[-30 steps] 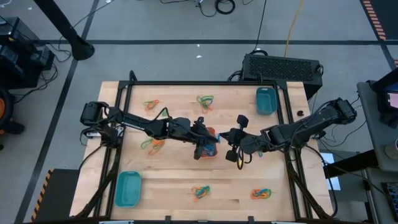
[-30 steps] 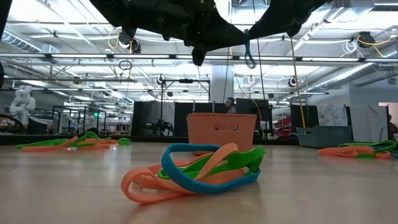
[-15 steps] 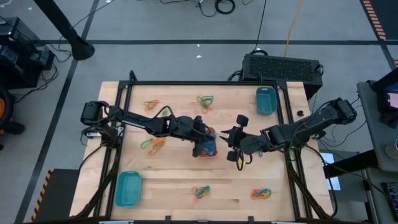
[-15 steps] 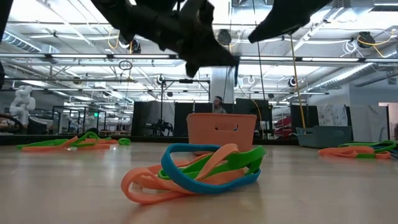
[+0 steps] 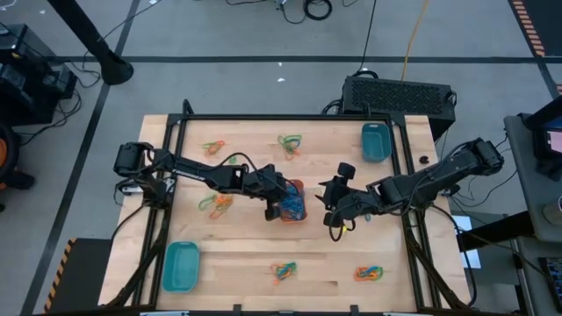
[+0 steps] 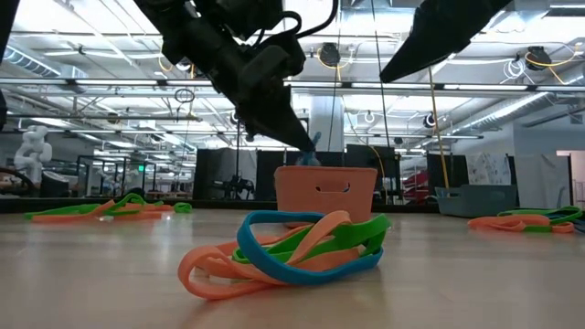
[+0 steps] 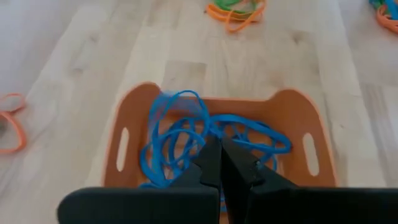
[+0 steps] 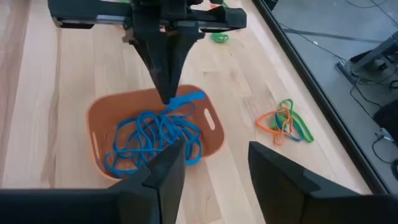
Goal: Sort rubber bands into baskets
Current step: Put the blue rubber band into the orange bin
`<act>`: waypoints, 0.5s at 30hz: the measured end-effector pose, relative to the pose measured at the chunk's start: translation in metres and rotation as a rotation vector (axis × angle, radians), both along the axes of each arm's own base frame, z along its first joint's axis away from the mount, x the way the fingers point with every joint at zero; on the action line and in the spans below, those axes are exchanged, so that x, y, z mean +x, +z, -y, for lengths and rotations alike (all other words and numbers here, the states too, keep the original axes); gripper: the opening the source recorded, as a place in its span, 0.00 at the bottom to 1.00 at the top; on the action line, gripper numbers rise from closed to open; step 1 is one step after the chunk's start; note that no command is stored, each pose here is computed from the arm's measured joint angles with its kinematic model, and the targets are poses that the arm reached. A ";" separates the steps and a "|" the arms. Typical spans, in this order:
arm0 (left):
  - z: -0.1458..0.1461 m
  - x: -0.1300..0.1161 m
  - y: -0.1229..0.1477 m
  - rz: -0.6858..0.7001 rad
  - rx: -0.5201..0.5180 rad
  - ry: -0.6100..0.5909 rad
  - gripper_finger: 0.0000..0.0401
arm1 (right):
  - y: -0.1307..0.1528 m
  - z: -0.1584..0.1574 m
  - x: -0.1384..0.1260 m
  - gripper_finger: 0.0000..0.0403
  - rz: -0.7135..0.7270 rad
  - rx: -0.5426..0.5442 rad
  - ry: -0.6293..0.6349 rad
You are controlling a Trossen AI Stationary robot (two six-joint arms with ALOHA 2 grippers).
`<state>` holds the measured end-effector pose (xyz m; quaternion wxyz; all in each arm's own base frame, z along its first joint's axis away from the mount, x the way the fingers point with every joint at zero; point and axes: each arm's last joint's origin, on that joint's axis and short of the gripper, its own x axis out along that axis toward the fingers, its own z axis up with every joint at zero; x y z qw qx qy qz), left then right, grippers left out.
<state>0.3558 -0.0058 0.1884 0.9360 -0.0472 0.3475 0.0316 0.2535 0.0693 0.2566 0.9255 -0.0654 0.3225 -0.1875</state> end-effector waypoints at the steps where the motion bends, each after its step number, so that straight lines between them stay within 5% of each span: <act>1: 0.000 0.000 0.000 0.001 0.004 0.004 0.03 | 0.000 0.000 0.000 0.41 0.001 0.000 0.000; 15: -0.002 -0.002 -0.002 -0.038 0.060 0.014 0.29 | 0.000 0.000 0.000 0.41 0.002 0.000 0.000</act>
